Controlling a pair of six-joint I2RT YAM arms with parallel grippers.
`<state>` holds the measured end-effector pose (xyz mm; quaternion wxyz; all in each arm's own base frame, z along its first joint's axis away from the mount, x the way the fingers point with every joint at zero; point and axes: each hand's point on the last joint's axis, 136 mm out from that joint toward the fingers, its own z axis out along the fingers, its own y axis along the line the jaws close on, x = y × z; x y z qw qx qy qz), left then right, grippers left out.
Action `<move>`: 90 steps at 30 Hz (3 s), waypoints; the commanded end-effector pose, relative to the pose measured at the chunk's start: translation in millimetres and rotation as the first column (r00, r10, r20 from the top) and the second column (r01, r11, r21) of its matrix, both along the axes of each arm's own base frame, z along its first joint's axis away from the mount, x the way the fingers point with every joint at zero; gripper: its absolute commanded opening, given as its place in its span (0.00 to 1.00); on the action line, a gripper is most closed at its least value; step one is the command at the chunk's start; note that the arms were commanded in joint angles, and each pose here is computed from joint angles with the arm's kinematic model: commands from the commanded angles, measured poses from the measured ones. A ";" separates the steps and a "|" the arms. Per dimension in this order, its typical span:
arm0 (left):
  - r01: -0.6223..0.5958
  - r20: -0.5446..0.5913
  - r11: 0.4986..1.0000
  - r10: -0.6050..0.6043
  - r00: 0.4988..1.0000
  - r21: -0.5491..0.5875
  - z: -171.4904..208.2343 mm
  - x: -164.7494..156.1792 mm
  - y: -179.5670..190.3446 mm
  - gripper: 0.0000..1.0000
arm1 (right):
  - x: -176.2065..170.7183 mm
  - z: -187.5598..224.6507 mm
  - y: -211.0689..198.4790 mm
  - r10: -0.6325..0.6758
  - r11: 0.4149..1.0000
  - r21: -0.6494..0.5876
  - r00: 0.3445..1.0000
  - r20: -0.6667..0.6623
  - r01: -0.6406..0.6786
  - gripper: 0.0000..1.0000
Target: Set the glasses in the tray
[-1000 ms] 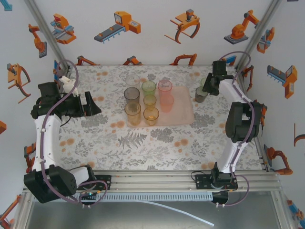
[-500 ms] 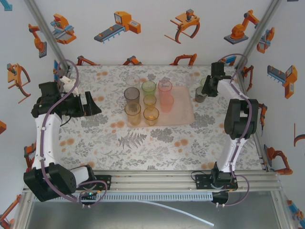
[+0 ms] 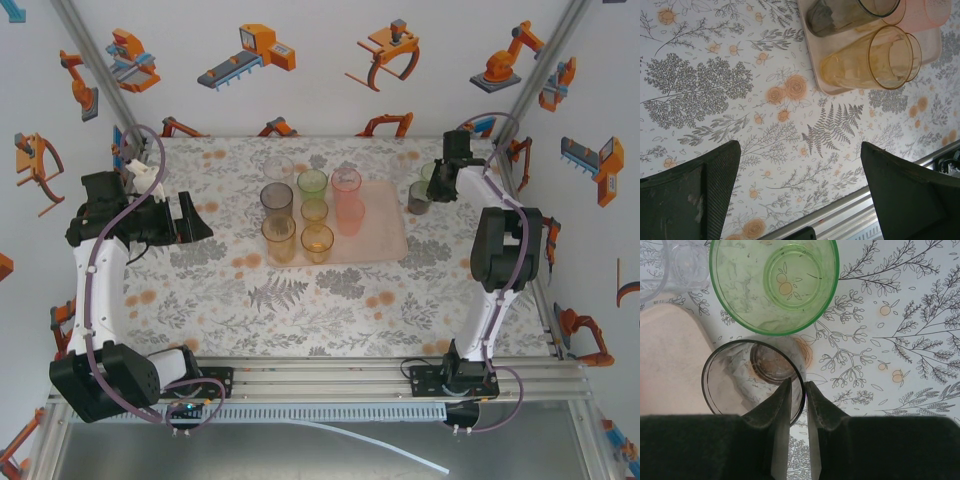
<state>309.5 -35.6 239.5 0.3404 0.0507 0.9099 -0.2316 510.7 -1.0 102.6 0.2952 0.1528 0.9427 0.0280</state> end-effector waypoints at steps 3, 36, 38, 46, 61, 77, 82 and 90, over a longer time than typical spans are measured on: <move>0.010 0.016 1.000 -0.010 1.000 -0.015 3.8 -1.5 -2.2 0.97 | 1.7 6.5 -5.6 0.001 1.000 -0.026 1.000 0.011 0.000 0.18; 0.021 0.054 0.999 -0.019 0.998 -0.038 17.4 -2.7 -7.3 0.97 | -36.7 61.6 3.5 0.025 1.000 0.017 0.996 0.083 -0.026 0.06; 0.021 0.059 0.999 -0.019 0.998 -0.038 18.8 -2.1 -7.3 0.97 | -45.5 66.2 8.0 0.034 0.999 0.019 0.996 0.088 -0.036 0.06; 0.031 0.072 0.999 -0.028 0.997 -0.040 23.5 -1.5 -10.7 0.97 | -85.6 78.6 41.7 0.108 0.994 -0.016 0.991 0.083 -0.107 0.07; 0.043 0.060 0.998 -0.041 0.997 -0.044 19.1 -0.8 -14.5 0.97 | -139.7 83.3 148.4 0.292 0.957 -0.022 0.951 0.102 -0.291 0.07; 0.043 0.055 0.998 -0.041 0.998 -0.042 17.5 -1.0 -14.3 0.97 | -153.5 66.0 175.4 0.354 0.935 -0.041 0.933 0.066 -0.352 0.07; 0.044 0.061 0.998 -0.041 0.997 -0.040 18.7 -2.4 -14.4 0.97 | -150.6 50.3 186.6 0.371 0.928 -0.050 0.928 0.036 -0.370 0.07; 0.044 0.064 0.998 -0.041 0.997 -0.042 19.6 -2.6 -14.7 0.97 | -147.8 33.3 199.2 0.393 0.918 -0.056 0.919 0.012 -0.392 0.08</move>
